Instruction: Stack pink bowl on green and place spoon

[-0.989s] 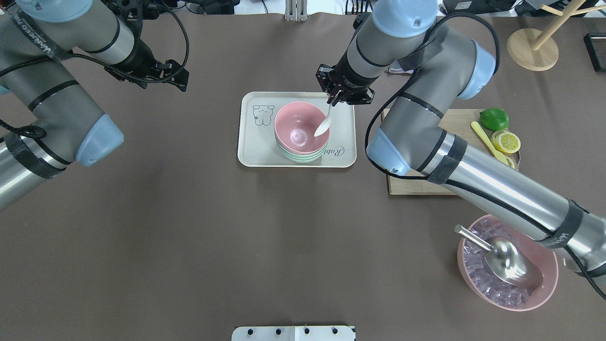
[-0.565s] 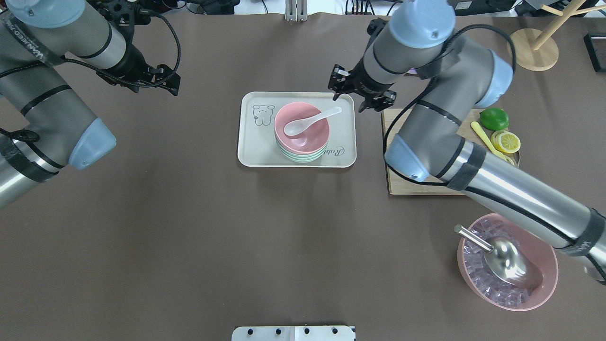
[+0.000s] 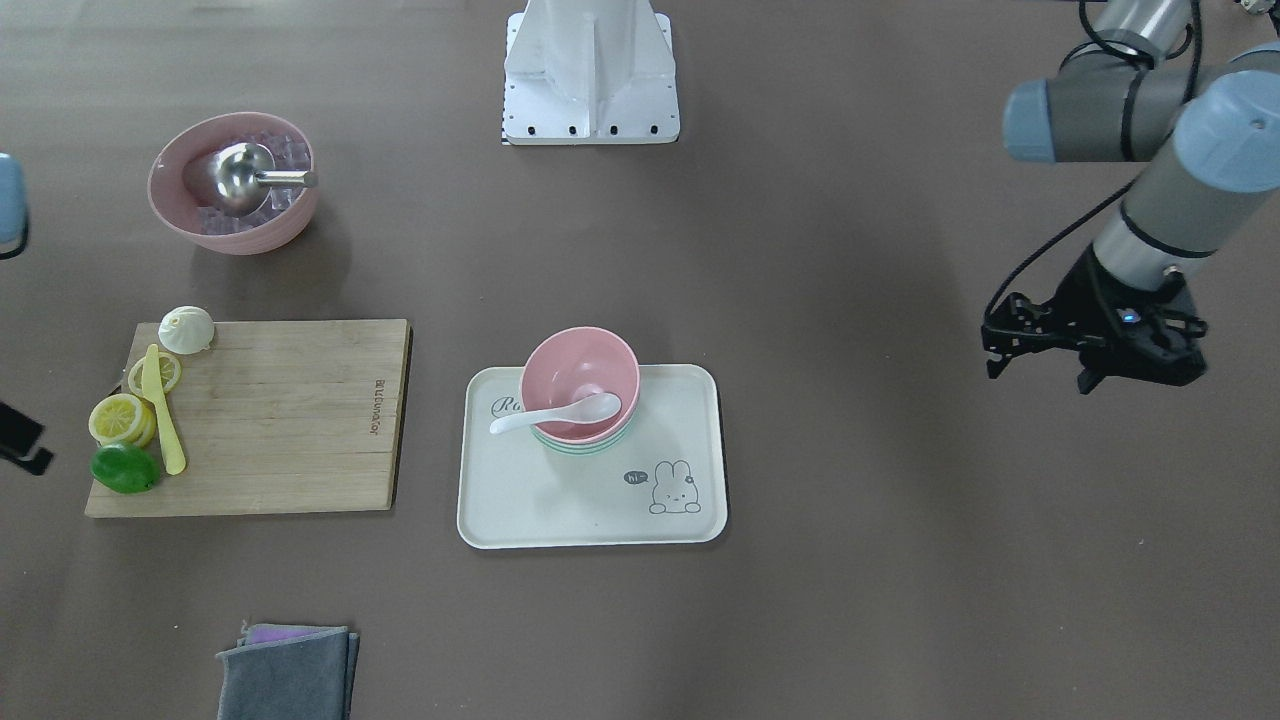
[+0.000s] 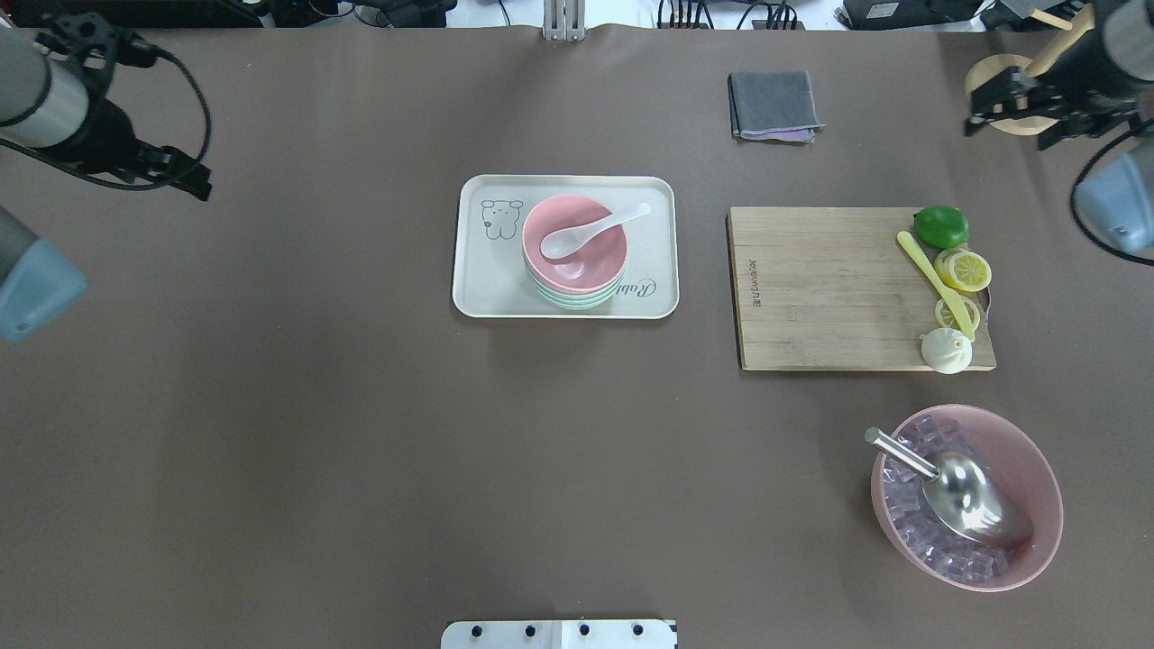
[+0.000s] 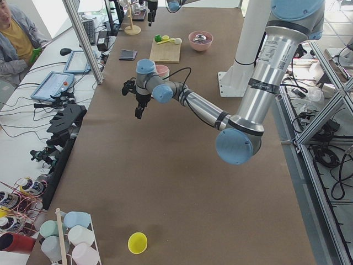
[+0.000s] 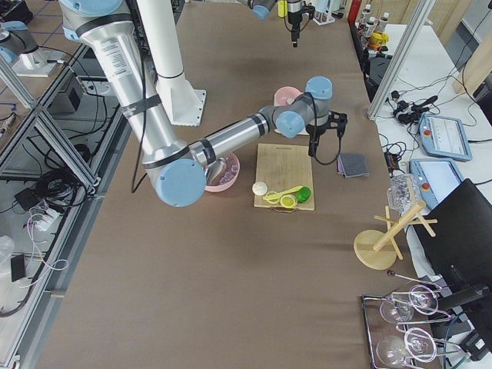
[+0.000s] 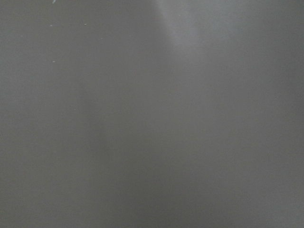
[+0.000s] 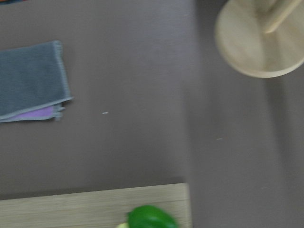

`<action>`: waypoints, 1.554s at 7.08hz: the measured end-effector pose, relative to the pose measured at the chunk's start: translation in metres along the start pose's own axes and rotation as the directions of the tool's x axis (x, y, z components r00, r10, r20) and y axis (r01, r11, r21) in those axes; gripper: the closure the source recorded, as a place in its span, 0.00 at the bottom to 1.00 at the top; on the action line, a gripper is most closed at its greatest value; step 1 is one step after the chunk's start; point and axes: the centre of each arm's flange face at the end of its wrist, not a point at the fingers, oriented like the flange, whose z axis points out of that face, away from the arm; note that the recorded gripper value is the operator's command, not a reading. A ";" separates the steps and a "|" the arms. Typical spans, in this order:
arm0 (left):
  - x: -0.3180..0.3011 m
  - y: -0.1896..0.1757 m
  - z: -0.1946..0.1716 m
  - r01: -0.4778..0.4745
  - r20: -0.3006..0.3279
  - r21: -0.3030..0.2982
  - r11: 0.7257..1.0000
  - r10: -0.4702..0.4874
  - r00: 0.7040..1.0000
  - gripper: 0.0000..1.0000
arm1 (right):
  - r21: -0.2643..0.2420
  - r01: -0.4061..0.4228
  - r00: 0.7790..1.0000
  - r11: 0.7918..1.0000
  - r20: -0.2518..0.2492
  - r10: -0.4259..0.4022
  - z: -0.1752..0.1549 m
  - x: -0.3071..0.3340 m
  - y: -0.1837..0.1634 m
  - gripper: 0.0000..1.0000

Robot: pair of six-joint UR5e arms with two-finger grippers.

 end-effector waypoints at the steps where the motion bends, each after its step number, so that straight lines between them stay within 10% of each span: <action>1: -0.064 0.029 -0.008 -0.017 -0.018 -0.038 0.999 0.016 1.000 0.02 | -0.005 0.069 0.997 0.998 -0.030 -0.069 -0.005 0.067 -0.003 0.00; 4: -0.160 0.098 -0.014 0.014 -0.078 -0.093 0.996 -0.022 0.997 0.02 | -0.019 0.193 0.979 0.981 -0.055 -0.194 -0.014 0.144 0.000 0.00; 11: -0.176 0.112 -0.010 0.026 -0.062 -0.091 0.996 -0.031 0.998 0.02 | -0.024 0.220 0.974 0.975 -0.056 -0.221 -0.014 0.155 0.007 0.00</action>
